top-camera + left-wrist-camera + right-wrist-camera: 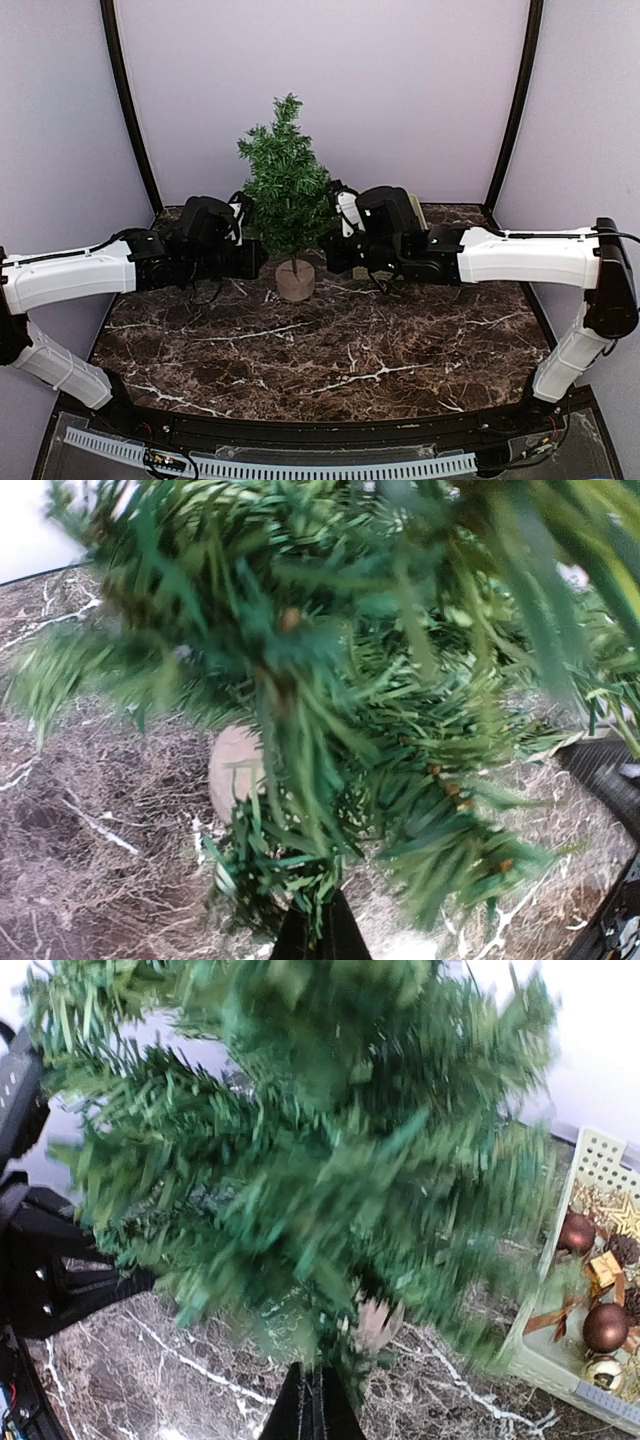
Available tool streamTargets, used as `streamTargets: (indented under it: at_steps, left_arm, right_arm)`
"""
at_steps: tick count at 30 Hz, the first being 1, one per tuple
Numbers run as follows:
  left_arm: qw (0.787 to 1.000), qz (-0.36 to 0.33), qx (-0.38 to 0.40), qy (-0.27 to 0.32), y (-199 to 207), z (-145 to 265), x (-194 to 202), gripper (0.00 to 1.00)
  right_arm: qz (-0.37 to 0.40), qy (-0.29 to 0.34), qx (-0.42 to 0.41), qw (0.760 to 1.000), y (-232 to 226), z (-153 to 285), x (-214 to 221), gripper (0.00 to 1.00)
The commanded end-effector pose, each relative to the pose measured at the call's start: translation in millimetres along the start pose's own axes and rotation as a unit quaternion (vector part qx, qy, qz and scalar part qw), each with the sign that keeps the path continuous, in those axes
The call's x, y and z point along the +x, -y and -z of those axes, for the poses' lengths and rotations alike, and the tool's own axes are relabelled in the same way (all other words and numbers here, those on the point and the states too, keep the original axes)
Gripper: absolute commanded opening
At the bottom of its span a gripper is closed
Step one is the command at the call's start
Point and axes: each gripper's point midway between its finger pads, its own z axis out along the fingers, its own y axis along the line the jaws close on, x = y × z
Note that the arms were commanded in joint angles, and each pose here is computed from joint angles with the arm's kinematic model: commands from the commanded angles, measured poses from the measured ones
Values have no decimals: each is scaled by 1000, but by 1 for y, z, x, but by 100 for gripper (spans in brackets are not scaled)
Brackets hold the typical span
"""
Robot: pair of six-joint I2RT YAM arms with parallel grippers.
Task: Decorate the small christmas tree
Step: Place the side of the string light on the branch, then wrap the side of the string light in the gap of the branches.
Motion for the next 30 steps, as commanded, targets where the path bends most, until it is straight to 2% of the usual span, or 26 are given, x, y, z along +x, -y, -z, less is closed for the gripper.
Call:
streamTargets:
  at_steps: [1, 9, 23, 30]
  left_arm:
    - [999, -24, -22, 3, -11, 14, -2, 0]
    - [999, -36, -33, 5, -16, 20, -3, 0]
    - [999, -40, -21, 9, -10, 18, -6, 0]
    - [999, -40, -16, 9, -8, 17, -7, 0]
  right_arm:
    - [8, 20, 14, 1000, 2, 6, -26, 0]
    - [18, 10, 16, 1000, 3, 8, -34, 0]
    - [-31, -25, -26, 999, -8, -6, 6, 0]
    - [-59, -31, 5, 998, 3, -15, 28, 0]
